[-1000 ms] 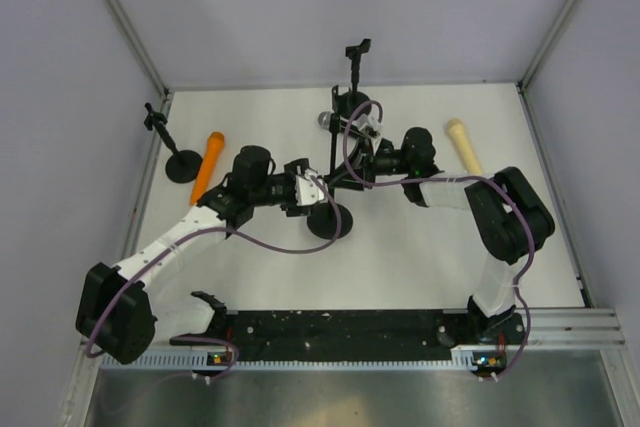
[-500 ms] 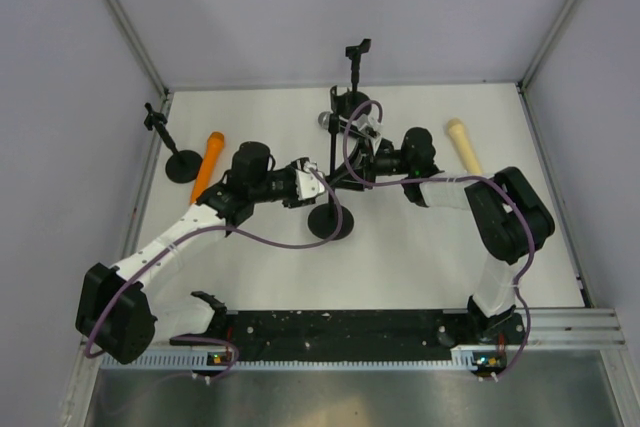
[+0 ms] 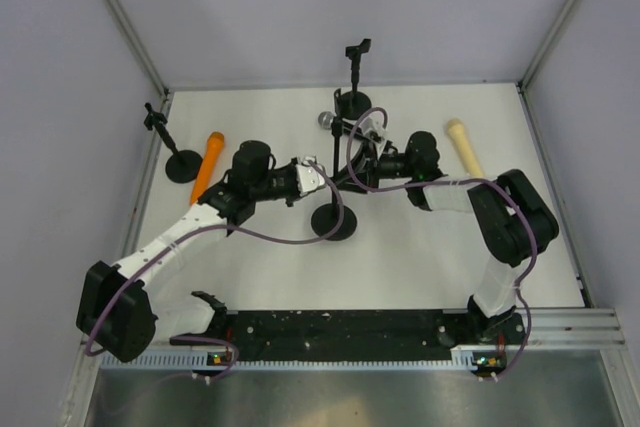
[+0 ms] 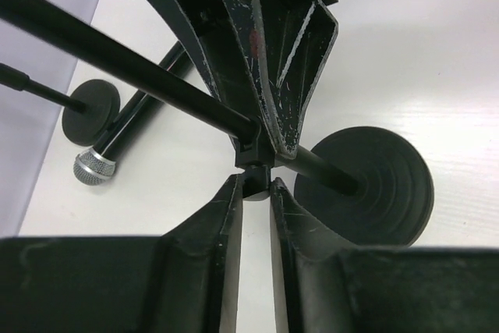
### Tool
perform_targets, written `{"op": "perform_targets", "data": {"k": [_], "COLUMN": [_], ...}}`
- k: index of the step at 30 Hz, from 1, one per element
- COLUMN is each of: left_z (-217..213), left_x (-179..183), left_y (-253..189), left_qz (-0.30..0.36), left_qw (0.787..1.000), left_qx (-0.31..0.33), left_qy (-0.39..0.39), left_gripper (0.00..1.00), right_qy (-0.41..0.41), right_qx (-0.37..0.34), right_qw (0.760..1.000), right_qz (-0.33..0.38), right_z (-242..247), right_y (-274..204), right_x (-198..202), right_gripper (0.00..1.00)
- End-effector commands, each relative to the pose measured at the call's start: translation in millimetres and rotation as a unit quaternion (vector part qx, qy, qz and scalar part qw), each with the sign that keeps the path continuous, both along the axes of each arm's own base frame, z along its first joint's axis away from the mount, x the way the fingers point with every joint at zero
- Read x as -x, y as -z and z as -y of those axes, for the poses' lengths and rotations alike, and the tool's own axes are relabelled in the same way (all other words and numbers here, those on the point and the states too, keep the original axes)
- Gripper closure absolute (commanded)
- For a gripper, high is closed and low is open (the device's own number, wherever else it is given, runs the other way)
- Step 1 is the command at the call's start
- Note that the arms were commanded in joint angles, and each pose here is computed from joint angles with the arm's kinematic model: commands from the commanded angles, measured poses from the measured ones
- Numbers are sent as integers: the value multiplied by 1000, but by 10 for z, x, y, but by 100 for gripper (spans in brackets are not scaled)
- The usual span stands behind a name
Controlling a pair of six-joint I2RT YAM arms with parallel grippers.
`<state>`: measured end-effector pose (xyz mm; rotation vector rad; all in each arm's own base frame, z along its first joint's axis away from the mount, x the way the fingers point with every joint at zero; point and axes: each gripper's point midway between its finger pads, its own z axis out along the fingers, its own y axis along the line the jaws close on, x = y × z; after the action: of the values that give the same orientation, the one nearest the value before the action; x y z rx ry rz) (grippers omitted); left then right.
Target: Remove the microphone from the stand
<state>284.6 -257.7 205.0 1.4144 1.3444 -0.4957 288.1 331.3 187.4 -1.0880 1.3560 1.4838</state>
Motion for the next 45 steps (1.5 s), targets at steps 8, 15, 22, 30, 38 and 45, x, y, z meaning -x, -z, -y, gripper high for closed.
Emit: {"op": "perform_targets", "data": {"k": [8,15,22,30,38,45], "left_z": [178,135,92,118,179,176], "left_x": [7,13,-25,38,92,109], "left_y": [-289,-307,-353,-429,-401,-442], "left_qz": [-22,-17,-27,-67,-102,-117], "left_qw": [997,997,995,989,983,979], "left_qx": [74,77,97,131,148,164], "left_qy": [9,3,-7,9,24,26], "left_gripper": [62,37,36,36,40,42], "right_qy": [7,10,5,10,16,19], "right_qx": [-56,-57,-57,-50,-47,-43], "right_qw": [989,988,985,981,978,978], "right_qz": [135,146,160,188,201,205], "right_z": [64,83,101,130,145,149], "right_y": [-542,-571,-566,-578,-596,-570], "right_x": [85,98,142,162,163,150], "right_gripper": [100,100,100,100,100,100]}}
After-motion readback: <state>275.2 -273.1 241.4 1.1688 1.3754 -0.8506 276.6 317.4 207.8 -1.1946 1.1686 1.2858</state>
